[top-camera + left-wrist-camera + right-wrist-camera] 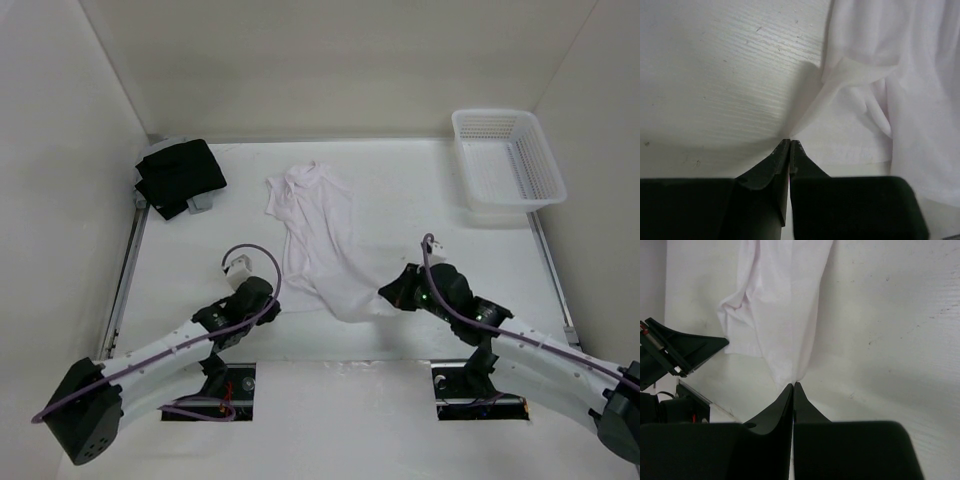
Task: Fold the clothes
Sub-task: Flatten the tank top out
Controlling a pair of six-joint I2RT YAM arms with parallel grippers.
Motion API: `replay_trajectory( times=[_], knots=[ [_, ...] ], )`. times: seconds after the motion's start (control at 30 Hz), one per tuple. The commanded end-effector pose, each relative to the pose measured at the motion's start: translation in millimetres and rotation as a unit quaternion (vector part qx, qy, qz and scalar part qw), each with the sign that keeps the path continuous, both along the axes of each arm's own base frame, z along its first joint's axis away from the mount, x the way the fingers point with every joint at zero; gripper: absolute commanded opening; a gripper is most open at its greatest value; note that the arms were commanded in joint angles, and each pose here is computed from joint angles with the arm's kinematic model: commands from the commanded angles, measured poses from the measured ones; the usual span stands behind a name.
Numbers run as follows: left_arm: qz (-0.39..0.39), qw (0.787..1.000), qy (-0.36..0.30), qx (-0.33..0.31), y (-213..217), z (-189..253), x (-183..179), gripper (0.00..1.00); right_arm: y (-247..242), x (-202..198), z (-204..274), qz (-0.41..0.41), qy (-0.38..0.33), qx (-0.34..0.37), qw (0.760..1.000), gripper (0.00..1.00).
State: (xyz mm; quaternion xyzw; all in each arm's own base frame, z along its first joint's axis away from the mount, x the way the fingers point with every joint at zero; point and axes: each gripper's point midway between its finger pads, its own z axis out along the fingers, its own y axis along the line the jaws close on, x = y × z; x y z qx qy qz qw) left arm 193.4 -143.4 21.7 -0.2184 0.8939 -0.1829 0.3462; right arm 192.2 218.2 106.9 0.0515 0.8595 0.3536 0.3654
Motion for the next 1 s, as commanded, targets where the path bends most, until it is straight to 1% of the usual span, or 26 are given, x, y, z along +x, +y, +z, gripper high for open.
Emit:
replay_trajectory(
  times=[0.0, 0.1, 0.17, 0.27, 0.33, 0.4, 0.43, 0.47, 0.5, 0.53, 0.63, 0.67, 0.7, 0.73, 0.8, 0.87, 0.97],
  knots=[
    [-0.015, 0.997, -0.073, -0.036, -12, 61, 18, 0.00, 3, 12, 46, -0.004, -0.056, 0.032, 0.998, 0.02],
    [-0.008, 0.983, -0.171, -0.061, -6, 157, 34, 0.00, -4, 19, 97, -0.011, -0.106, 0.039, 0.994, 0.01],
    [0.000, 0.965, -0.250, -0.076, 7, 233, 38, 0.00, -13, 21, 143, -0.022, -0.149, 0.042, 0.988, 0.01],
    [0.015, 0.928, -0.358, -0.101, 31, 343, 28, 0.00, -35, 19, 224, -0.053, -0.220, 0.053, 0.973, 0.01],
    [0.025, 0.903, -0.415, -0.113, 48, 404, 17, 0.00, -53, 13, 282, -0.079, -0.265, 0.067, 0.959, 0.00],
    [0.040, 0.877, -0.462, -0.127, 64, 456, 4, 0.00, -72, 4, 340, -0.104, -0.305, 0.092, 0.942, 0.00],
    [0.046, 0.867, -0.479, -0.131, 69, 473, 0, 0.00, -78, -1, 360, -0.110, -0.320, 0.102, 0.936, 0.00],
    [0.058, 0.850, -0.505, -0.140, 80, 500, -9, 0.00, -85, -7, 386, -0.115, -0.339, 0.115, 0.927, 0.00],
    [0.067, 0.839, -0.520, -0.145, 87, 514, -15, 0.00, -91, -14, 409, -0.119, -0.353, 0.128, 0.919, 0.00],
    [0.079, 0.822, -0.543, -0.152, 98, 538, -25, 0.00, -97, -19, 429, -0.122, -0.365, 0.137, 0.913, 0.00],
    [0.093, 0.798, -0.574, -0.159, 112, 573, -39, 0.00, -106, -31, 473, -0.120, -0.387, 0.153, 0.901, 0.00],
    [0.095, 0.794, -0.579, -0.158, 114, 579, -40, 0.00, -104, -31, 480, -0.118, -0.391, 0.151, 0.900, 0.00],
    [0.095, 0.795, -0.578, -0.155, 112, 582, -38, 0.00, -102, -30, 484, -0.116, -0.394, 0.148, 0.900, 0.00],
    [0.095, 0.799, -0.575, -0.152, 109, 580, -33, 0.00, -96, -26, 483, -0.114, -0.392, 0.142, 0.902, 0.00],
    [0.089, 0.814, -0.557, -0.141, 98, 565, -15, 0.00, -81, -19, 473, -0.102, -0.383, 0.130, 0.909, 0.00],
    [0.085, 0.830, -0.535, -0.131, 86, 541, 2, 0.00, -55, -3, 444, -0.085, -0.361, 0.106, 0.923, 0.00],
    [0.085, 0.858, -0.494, -0.115, 68, 493, 31, 0.00, -29, 25, 399, -0.076, -0.326, 0.081, 0.939, 0.00]
  ],
)
